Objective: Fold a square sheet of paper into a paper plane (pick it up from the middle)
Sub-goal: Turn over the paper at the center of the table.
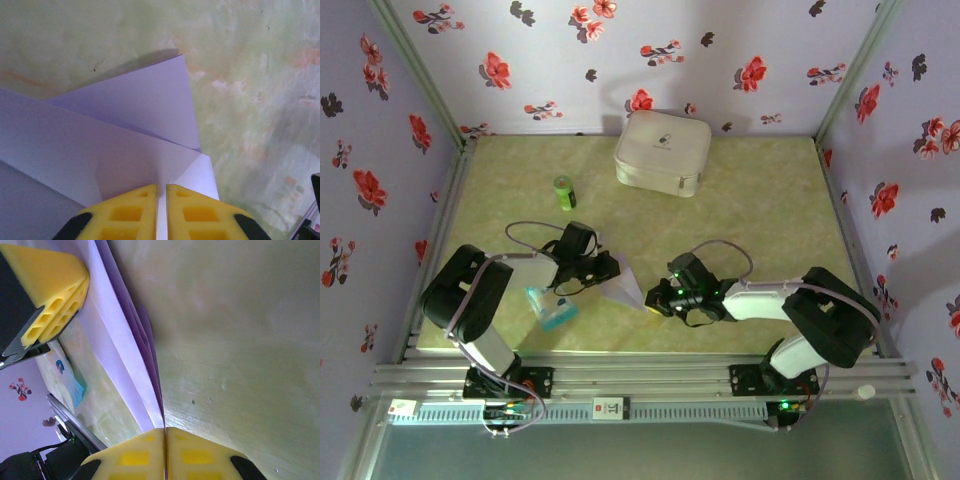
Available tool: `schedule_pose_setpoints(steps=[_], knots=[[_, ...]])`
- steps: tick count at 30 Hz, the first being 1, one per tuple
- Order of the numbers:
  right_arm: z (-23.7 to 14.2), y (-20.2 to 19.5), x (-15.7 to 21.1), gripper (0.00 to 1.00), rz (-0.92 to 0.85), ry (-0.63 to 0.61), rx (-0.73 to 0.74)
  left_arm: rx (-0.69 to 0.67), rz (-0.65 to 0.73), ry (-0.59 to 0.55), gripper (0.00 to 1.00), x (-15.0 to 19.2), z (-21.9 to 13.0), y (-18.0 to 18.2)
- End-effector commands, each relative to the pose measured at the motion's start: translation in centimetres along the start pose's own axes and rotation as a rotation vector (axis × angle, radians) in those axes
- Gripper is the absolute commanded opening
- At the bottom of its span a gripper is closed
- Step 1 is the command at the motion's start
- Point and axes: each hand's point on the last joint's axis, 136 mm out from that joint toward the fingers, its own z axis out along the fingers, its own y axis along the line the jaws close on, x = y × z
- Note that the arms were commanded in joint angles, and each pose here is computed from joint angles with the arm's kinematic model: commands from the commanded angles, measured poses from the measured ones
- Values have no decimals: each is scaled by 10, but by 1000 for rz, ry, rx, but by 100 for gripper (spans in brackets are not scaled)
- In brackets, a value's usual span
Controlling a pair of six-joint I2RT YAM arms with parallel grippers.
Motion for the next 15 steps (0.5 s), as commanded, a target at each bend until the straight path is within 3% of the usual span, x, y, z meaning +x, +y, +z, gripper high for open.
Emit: schedule_pose_setpoints(steps=[1, 7, 15], knots=[[-2, 1, -4, 5, -10, -17, -13, 63, 11, -37, 13, -14, -13, -24], [-10, -2, -7, 3, -30, -44, 6, 111, 48, -76, 23, -22, -33, -48], [-32, -15, -16, 2, -76, -119, 88, 112, 119, -133, 23, -21, -59, -56]])
